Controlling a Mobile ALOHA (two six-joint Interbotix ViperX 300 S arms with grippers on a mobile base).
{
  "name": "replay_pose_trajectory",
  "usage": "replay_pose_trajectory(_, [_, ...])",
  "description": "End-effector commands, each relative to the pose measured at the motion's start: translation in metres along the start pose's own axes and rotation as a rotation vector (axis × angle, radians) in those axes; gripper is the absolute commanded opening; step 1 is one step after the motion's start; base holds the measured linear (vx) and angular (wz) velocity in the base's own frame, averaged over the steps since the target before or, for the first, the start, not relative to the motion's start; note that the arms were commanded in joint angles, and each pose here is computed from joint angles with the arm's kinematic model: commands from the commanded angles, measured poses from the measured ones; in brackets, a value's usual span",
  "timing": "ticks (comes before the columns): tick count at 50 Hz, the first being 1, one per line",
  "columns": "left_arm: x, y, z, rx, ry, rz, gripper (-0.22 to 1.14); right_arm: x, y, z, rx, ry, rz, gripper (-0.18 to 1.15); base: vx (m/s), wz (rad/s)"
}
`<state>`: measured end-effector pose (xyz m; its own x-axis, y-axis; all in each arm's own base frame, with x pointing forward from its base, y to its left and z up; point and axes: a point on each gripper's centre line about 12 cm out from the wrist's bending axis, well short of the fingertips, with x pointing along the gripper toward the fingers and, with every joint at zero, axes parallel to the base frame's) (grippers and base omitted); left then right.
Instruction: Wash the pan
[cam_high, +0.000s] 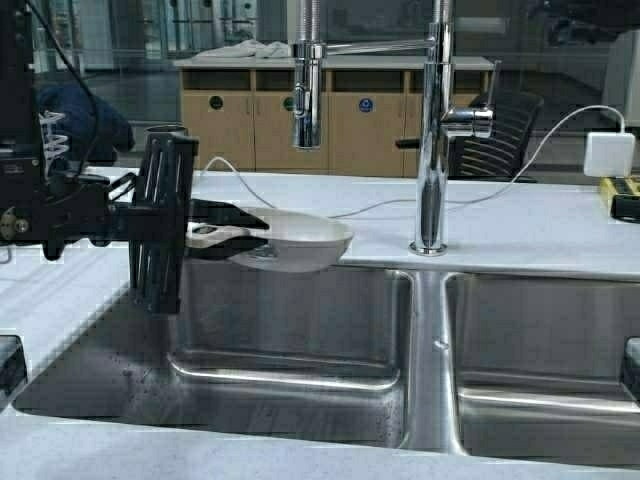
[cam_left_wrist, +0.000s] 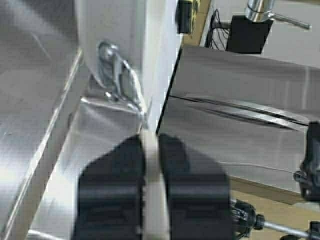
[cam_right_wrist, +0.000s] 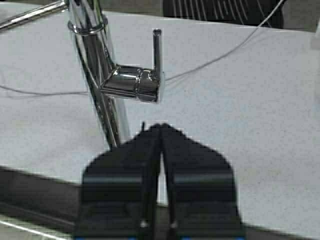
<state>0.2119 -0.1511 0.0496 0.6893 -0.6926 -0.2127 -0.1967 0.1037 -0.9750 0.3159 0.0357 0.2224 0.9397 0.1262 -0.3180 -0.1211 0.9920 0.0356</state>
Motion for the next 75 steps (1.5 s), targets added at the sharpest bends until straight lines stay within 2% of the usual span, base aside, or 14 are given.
replay_pose_trajectory(1, [-0.001, 0.0, -0.002, 0.001, 0.012, -0.041, 0.03, 0.035, 0.001, 0.008, -0.026, 0.008, 0.014, 1.11, 0.0, 0.0])
replay_pose_trajectory(8, [-0.003, 0.008, -0.002, -0.009, 0.011, -0.035, 0.03, 0.073, 0.001, 0.01, -0.028, 0.007, 0.023, 0.99, -0.01, 0.0])
replay_pose_trajectory(22, [0.001, 0.011, -0.001, -0.013, 0.01, -0.053, 0.03, 0.135, -0.003, 0.008, -0.046, 0.005, 0.028, 1.0, 0.0, 0.0])
replay_pose_trajectory(32, [0.006, 0.008, 0.0, -0.009, 0.012, -0.074, 0.03, 0.164, -0.01, 0.02, -0.045, -0.03, 0.016, 1.0, 0.0, 0.0])
replay_pose_trajectory(44, [0.007, 0.009, 0.0, -0.01, 0.013, -0.07, 0.03, 0.183, -0.023, 0.028, -0.035, -0.032, -0.012, 1.0, 0.0, 0.0])
replay_pose_trajectory(56, [0.01, 0.009, 0.001, -0.007, 0.012, -0.076, 0.03, 0.188, -0.032, 0.024, -0.017, 0.038, -0.042, 1.0, 0.0, 0.0])
replay_pose_trajectory(75, [0.012, 0.008, 0.002, -0.007, 0.012, -0.082, 0.03, 0.179, -0.072, 0.016, 0.221, 0.079, -0.145, 1.0, 0.0, 0.0])
